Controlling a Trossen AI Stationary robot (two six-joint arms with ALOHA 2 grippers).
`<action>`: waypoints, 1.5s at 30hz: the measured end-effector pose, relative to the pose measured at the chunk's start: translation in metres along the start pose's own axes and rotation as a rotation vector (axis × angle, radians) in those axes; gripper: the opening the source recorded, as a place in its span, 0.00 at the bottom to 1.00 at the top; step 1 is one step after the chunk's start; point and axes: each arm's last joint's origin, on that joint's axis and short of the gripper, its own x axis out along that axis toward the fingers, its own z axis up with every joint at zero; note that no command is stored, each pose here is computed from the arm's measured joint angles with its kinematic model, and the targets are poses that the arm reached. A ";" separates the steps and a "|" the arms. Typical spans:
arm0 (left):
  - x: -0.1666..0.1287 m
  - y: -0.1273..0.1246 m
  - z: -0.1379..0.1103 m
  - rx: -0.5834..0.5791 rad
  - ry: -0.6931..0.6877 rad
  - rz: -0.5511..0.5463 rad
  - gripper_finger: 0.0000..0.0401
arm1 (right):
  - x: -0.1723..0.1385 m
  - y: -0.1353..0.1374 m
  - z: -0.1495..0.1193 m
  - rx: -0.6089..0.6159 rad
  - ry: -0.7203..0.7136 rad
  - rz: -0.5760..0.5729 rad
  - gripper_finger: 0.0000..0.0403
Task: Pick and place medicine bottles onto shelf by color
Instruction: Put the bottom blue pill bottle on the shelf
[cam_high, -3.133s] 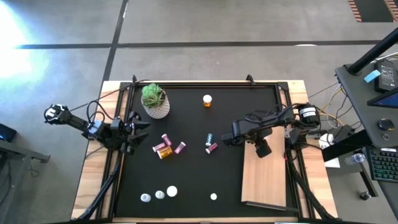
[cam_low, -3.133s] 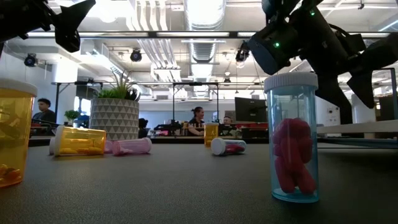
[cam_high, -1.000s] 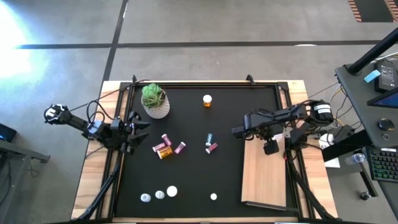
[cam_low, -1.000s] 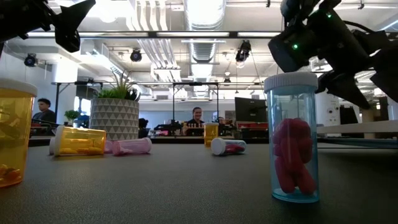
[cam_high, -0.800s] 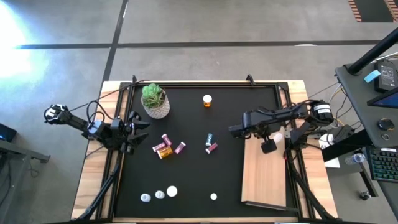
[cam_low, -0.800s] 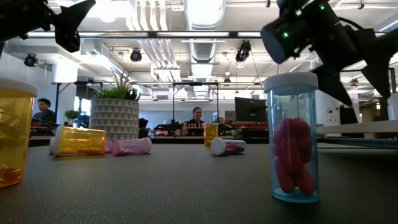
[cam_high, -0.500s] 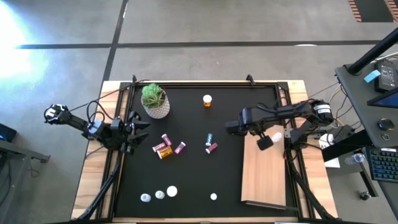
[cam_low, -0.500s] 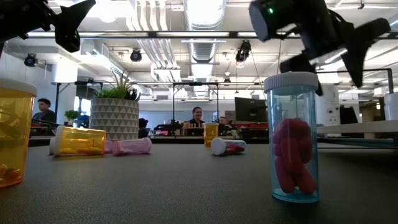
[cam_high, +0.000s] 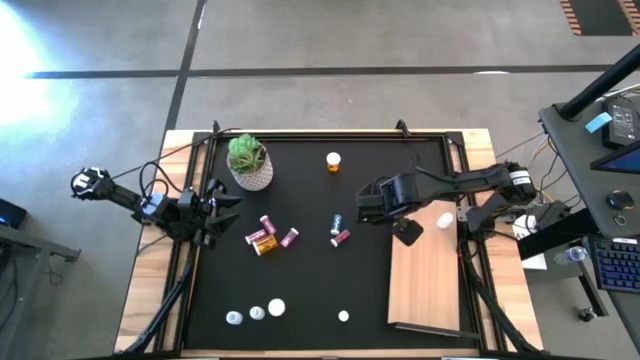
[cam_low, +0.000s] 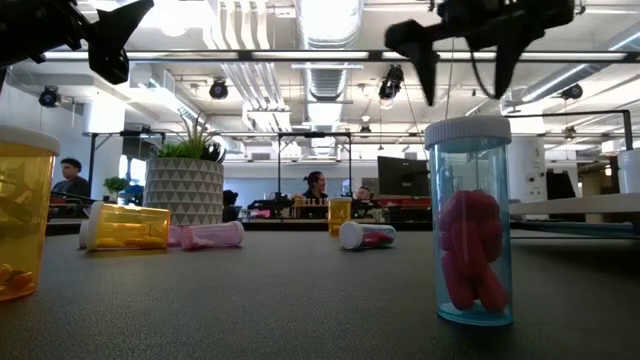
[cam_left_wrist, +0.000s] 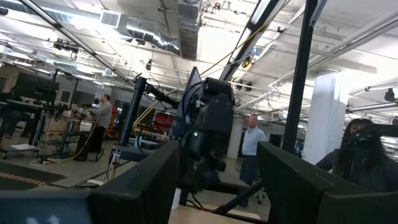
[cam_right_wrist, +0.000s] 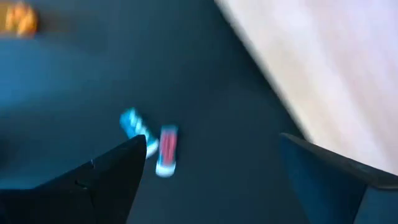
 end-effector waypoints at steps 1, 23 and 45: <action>0.000 0.000 0.000 0.000 0.000 0.000 0.50 | 0.002 0.000 -0.004 -0.009 0.013 0.010 0.87; 0.000 0.000 0.000 0.000 0.001 0.000 0.50 | 0.049 0.028 -0.071 -0.558 -0.011 -0.025 0.87; 0.000 0.000 0.000 0.000 0.001 0.000 0.50 | 0.043 0.011 -0.104 -0.815 0.095 0.111 0.84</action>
